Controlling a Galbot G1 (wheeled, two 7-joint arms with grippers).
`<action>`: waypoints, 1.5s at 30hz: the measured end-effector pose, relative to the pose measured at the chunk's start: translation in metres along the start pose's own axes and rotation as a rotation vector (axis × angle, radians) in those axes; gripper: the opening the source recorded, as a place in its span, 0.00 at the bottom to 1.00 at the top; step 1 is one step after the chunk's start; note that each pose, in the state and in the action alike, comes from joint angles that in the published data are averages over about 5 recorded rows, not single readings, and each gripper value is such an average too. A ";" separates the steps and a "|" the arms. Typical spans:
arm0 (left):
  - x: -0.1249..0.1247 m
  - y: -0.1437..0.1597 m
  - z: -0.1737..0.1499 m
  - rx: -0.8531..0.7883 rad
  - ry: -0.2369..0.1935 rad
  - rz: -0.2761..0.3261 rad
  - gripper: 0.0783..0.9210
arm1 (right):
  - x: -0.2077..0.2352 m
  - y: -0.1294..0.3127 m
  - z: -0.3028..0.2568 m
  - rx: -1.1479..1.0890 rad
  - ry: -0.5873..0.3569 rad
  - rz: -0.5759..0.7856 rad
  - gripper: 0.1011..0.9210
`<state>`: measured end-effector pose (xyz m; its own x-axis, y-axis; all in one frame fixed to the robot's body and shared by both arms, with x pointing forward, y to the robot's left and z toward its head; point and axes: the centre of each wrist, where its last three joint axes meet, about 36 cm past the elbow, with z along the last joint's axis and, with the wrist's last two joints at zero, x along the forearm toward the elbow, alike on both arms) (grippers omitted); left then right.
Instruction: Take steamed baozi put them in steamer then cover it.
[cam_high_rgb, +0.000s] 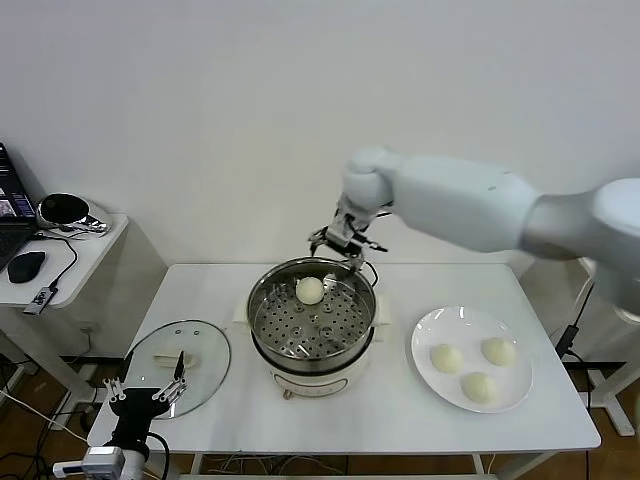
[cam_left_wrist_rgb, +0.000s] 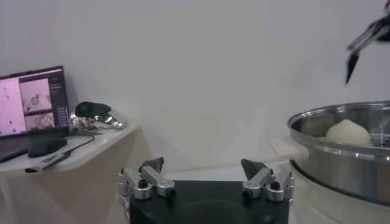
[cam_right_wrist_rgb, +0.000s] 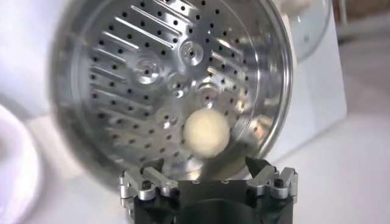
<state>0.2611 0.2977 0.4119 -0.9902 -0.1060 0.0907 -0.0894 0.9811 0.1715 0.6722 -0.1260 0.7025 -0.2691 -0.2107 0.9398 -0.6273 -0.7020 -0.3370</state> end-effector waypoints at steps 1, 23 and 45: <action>0.000 0.000 -0.001 -0.001 -0.002 0.001 0.88 | 0.006 0.009 0.003 -0.047 0.007 -0.004 0.88; 0.006 -0.003 -0.008 -0.009 -0.016 0.009 0.88 | -0.015 0.227 0.057 -0.671 0.107 -0.115 0.88; 0.008 -0.001 -0.004 -0.015 -0.017 -0.012 0.88 | -0.129 0.286 0.059 -0.733 0.139 -0.131 0.88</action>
<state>0.2540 0.2954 0.4169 -0.9907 -0.1150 0.0723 -0.0998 0.9773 0.1868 0.5703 -0.3396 0.4880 -0.2176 -0.0352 0.9754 -0.9728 -0.0730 -0.2197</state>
